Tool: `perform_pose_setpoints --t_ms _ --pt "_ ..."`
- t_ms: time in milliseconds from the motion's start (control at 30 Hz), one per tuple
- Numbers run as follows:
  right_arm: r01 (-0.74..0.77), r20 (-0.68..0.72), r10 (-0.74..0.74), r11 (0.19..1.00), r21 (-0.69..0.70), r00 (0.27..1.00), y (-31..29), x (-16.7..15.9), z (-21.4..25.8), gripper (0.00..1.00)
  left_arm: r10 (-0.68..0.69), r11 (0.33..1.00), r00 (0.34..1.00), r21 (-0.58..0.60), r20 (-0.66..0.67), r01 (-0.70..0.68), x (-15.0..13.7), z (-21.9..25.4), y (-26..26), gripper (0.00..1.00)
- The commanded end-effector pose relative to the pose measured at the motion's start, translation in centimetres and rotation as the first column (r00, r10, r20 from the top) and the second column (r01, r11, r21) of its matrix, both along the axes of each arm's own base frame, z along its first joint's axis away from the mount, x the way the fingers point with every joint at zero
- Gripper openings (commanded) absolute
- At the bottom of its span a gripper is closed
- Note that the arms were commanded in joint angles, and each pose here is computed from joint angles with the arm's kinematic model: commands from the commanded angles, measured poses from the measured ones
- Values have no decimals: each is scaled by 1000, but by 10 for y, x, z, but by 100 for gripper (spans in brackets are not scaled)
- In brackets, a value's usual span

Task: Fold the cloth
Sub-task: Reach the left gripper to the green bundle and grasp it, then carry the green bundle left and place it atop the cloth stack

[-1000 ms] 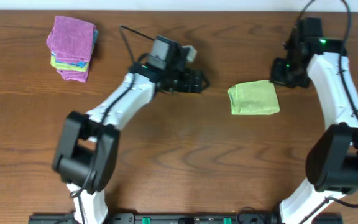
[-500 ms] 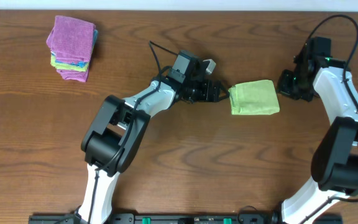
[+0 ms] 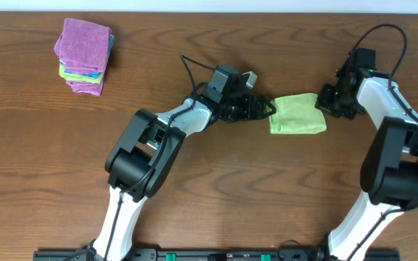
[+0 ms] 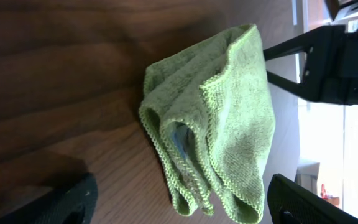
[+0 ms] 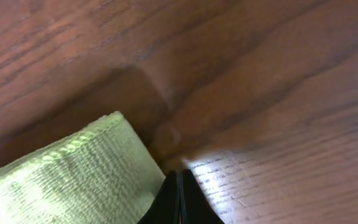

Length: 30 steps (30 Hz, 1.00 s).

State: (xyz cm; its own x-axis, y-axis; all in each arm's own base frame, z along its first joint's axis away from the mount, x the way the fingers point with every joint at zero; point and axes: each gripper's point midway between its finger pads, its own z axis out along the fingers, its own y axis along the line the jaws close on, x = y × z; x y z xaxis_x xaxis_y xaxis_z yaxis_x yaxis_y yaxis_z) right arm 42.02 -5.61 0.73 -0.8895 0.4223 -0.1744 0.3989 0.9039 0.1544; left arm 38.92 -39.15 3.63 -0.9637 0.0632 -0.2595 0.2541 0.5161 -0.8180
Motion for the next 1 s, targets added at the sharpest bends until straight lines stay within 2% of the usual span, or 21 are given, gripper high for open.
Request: perform_pose_setpoints --t_ms 0,100,333,633,700,767,800,833,900,933,967 --pt "33 -32 -33 999 21 999 -1 -4 -14 2 -6 1000 998 3 -55 6 -11 -8 -8 89" --pt "39 -46 -37 999 27 998 1 -6 -20 2 -9 1000 997 14 -80 10 -20 -12 -15 90" --pt "18 -57 -10 990 136 998 23 -7 -25 2 8 999 990 37 -139 -2 -30 -23 -21 90" --pt "-58 -51 66 989 137 997 54 -4 -25 1 18 999 985 43 -170 -11 -33 -25 -21 89" --pt "-58 -53 65 989 138 996 54 -5 -25 1 21 998 983 55 -184 -11 -35 -27 -19 81" --pt "-57 -56 65 989 138 996 54 -5 -25 2 23 998 981 64 -193 -11 -37 -29 -18 64" --pt "-57 -58 65 989 139 996 54 -6 -25 2 27 997 980 71 -197 -14 -37 -31 -17 52" --pt "-57 -63 66 989 139 996 54 -7 -25 1 37 996 979 83 -198 -21 -36 -33 -15 34" --pt "-59 -72 70 988 139 995 54 -10 -25 2 44 996 979 84 -199 -28 -34 -33 -13 11" --pt "-72 -75 83 988 138 994 54 -11 -25 2 47 996 980 80 -195 -32 -31 -32 -12 6" --pt "-81 -79 93 987 137 993 53 -12 -24 1 50 997 980 74 -192 -37 -28 -30 -11 6"
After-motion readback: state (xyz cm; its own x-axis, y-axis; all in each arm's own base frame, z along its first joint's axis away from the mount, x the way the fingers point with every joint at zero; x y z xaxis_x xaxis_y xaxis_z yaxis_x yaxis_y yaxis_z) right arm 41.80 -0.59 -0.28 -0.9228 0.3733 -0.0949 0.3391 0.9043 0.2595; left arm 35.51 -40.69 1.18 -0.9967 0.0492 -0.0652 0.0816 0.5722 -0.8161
